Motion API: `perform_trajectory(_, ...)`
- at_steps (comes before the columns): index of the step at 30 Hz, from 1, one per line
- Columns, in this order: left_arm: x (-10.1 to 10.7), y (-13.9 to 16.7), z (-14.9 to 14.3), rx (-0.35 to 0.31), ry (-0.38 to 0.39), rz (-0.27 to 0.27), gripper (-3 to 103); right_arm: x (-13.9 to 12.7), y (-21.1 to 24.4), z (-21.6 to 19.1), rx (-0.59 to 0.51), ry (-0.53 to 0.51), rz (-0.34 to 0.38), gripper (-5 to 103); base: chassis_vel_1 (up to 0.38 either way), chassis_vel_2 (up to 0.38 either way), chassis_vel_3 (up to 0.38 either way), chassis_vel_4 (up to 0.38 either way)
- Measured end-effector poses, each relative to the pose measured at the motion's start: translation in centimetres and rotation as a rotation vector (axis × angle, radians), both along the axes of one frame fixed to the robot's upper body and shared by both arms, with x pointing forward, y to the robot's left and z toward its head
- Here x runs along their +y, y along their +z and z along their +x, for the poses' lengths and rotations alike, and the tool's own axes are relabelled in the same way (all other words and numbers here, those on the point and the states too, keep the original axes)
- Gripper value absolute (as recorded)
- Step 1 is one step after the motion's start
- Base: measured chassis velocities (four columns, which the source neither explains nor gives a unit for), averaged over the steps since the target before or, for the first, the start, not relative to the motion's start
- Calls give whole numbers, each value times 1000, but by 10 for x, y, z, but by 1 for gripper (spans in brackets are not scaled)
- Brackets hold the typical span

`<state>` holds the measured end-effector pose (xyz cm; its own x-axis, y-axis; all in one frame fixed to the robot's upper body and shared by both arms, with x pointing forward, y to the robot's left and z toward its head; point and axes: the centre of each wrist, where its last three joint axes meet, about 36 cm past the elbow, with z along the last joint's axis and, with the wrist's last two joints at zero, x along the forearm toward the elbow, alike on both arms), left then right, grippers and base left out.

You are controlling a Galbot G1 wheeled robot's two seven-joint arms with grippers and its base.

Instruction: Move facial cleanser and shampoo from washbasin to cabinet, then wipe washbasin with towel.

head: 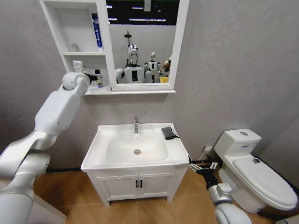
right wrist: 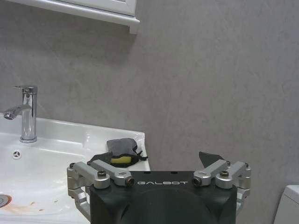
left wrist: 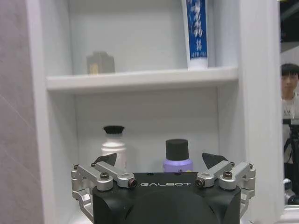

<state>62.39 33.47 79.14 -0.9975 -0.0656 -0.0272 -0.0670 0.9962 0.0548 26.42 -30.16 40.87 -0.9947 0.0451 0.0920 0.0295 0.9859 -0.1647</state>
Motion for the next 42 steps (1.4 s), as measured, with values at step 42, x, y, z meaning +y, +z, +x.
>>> perform_trajectory(42,-4,-258,-421,163,-23,-153,100,-13,-11,12,-5,-85,24,100,0,0,0,0)
